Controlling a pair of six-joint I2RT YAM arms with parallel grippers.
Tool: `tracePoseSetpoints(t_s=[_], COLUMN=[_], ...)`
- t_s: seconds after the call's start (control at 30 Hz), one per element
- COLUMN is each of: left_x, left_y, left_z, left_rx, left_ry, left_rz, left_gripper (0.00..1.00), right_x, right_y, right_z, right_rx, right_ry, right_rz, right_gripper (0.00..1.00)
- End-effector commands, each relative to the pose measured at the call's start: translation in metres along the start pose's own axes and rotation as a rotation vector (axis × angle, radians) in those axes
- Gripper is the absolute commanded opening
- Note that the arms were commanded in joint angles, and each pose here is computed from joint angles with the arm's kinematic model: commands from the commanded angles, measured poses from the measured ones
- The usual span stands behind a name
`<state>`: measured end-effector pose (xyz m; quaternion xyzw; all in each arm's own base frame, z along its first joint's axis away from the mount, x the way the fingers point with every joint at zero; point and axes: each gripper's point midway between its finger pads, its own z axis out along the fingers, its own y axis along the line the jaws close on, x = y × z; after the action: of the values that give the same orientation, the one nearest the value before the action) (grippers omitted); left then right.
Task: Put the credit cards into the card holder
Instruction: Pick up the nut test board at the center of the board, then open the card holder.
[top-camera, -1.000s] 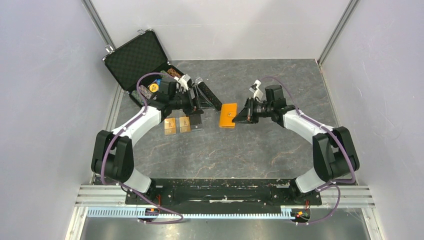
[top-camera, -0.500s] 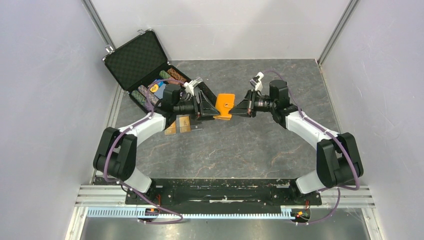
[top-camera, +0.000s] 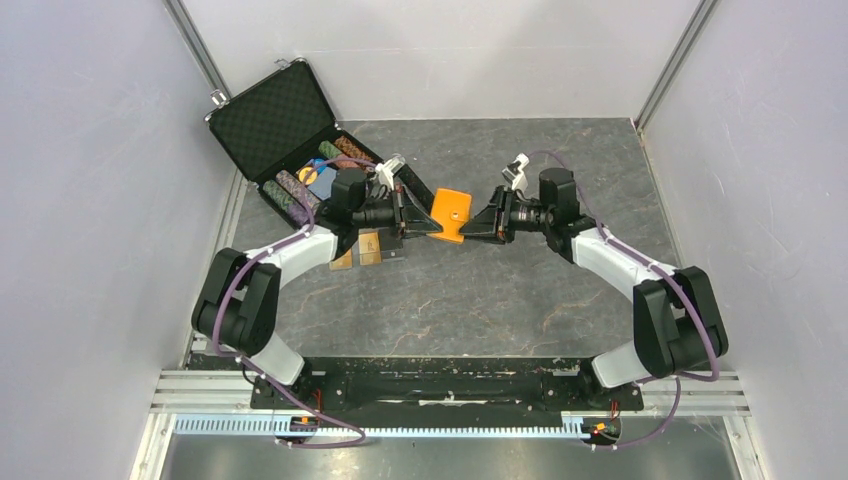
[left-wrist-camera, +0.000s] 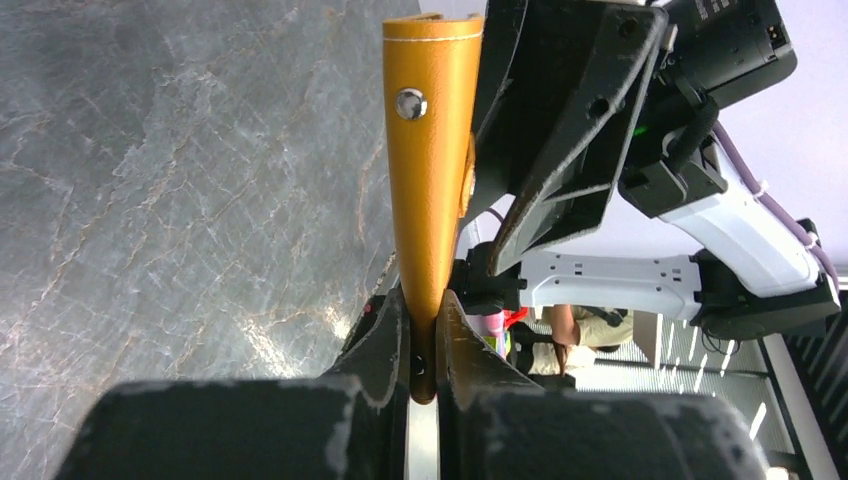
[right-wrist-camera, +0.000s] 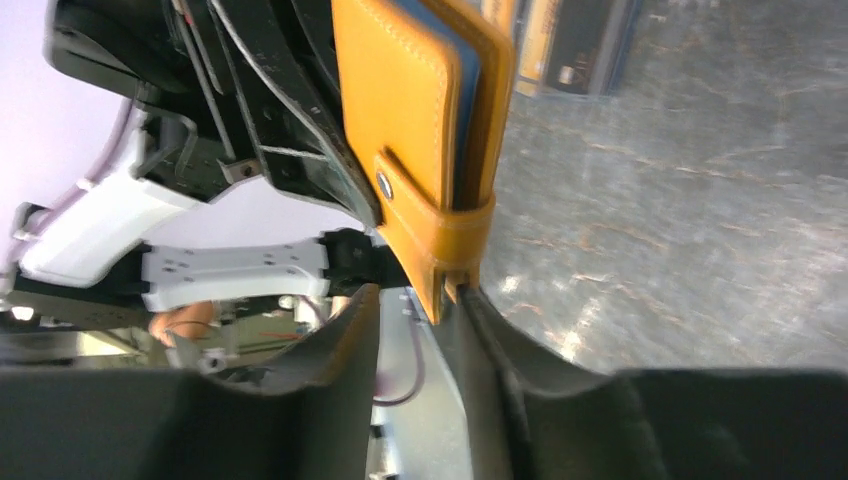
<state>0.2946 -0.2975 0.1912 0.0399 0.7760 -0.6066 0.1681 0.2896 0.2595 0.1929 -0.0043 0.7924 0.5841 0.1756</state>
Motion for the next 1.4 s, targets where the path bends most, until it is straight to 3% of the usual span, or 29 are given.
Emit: tracePoseSetpoints(t_s=[0.0, 0.1, 0.17, 0.3, 0.5, 0.57, 0.73, 0.97, 1.1, 1.27, 1.37], left_x=[-0.001, 0.007, 0.014, 0.03, 0.044, 0.046, 0.048, 0.047, 0.044, 0.04, 0.036], left_y=[-0.005, 0.01, 0.018, 0.02, 0.014, 0.012, 0.012, 0.009, 0.009, 0.011, 0.009], left_z=[-0.006, -0.01, -0.012, -0.009, -0.002, -0.001, -0.001, 0.0, 0.001, -0.002, -0.002], left_rx=[-0.057, -0.242, -0.354, -0.477, -0.537, -0.545, -0.559, -0.556, -0.56, -0.589, -0.589], left_ry=[-0.019, -0.01, 0.01, 0.057, 0.095, 0.104, 0.111, 0.108, 0.1, 0.07, 0.045], left_rz=[0.049, 0.102, 0.126, 0.179, 0.226, 0.241, 0.246, 0.248, 0.247, 0.238, 0.235], left_gripper=[0.02, 0.02, 0.02, 0.02, 0.02, 0.02, 0.02, 0.02, 0.02, 0.02, 0.02], right_x=[-0.003, -0.009, -0.01, -0.007, 0.002, 0.002, 0.01, 0.025, 0.029, 0.03, 0.029], right_y=[-0.004, -0.012, -0.016, -0.016, -0.031, -0.038, -0.054, -0.072, -0.083, -0.099, -0.111], right_z=[-0.009, -0.014, -0.016, -0.009, 0.007, 0.008, 0.01, 0.01, 0.007, -0.009, -0.025], right_rx=[0.11, 0.202, 0.257, 0.312, 0.483, 0.537, 0.603, 0.638, 0.679, 0.786, 0.878], right_ry=[-0.012, -0.027, -0.025, 0.009, 0.082, 0.092, 0.141, 0.195, 0.218, 0.262, 0.28], right_rz=[-0.096, -0.138, -0.159, -0.191, -0.258, -0.273, -0.284, -0.281, -0.29, -0.347, -0.38], right_gripper=[0.51, 0.72, 0.8, 0.88, 0.9, 0.89, 0.72, 0.64, 0.54, 0.42, 0.4])
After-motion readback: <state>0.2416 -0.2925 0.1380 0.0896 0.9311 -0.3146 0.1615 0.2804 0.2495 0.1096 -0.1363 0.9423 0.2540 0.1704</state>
